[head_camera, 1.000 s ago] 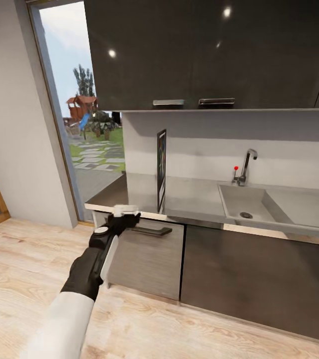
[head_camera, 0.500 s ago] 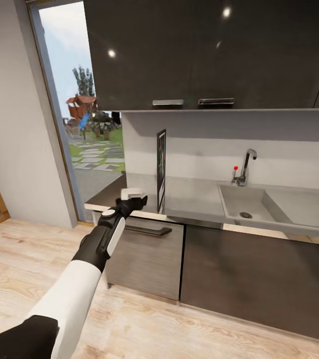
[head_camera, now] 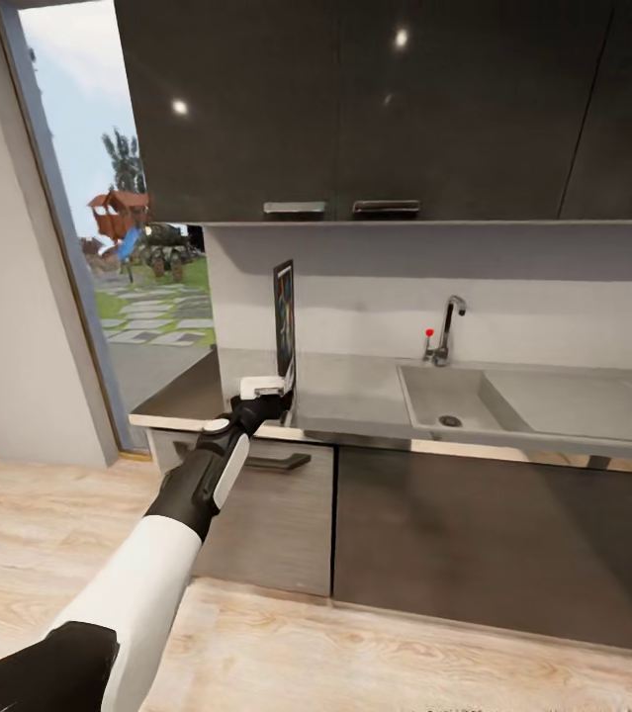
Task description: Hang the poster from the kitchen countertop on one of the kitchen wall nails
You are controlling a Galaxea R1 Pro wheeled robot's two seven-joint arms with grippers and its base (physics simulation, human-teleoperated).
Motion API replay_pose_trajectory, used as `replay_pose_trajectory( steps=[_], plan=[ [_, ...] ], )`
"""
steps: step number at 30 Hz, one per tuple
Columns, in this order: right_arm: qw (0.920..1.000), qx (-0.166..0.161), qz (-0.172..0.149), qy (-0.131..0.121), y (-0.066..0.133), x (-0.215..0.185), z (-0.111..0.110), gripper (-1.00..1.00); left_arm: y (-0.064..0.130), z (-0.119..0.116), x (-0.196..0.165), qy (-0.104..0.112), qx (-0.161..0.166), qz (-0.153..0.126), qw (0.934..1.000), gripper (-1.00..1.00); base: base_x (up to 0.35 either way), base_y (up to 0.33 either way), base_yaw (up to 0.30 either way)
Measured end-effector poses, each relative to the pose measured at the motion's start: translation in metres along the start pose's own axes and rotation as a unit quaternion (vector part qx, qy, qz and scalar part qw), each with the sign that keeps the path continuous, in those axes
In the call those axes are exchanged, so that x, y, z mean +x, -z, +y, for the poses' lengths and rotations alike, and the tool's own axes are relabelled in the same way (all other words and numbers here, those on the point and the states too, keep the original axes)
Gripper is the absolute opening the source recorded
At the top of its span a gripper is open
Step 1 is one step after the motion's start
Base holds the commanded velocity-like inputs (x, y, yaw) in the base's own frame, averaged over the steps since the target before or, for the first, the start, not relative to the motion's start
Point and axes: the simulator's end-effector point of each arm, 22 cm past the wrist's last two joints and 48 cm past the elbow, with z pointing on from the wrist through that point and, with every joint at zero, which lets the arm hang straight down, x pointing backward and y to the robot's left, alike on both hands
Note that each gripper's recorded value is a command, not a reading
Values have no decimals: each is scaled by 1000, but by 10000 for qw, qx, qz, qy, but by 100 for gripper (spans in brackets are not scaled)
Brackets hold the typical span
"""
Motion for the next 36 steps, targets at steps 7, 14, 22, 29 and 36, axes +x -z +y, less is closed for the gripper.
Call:
replay_pose_trajectory(
  steps=[7, 14, 22, 29, 36],
  plan=[
    [10000, -2, -25, 2, 0, -2, 0, 100, 1, 1, 3, -3, -21, 39, 10000, 100, 1, 0, -211],
    [10000, -1, -25, 1, 0, -2, 0, 100, 1, 4, 3, 2, -63, 47, 10000, 100, 175, 0, -40],
    [10000, -1, -21, 1, 0, -2, 0, 100, 0, 19, 17, 12, -370, 162, 9992, 100, 82, 4, -5],
    [10000, -6, -21, -2, 0, -2, 1, 100, -2, 25, 22, 26, -498, 41, 9987, 100, 147, 74, -1],
    [10000, -16, 85, 4, 2, 8, 1, 100, -5, 29, 41, 26, -551, 81, 9984, 100, 78, 52, 0]
  ],
)
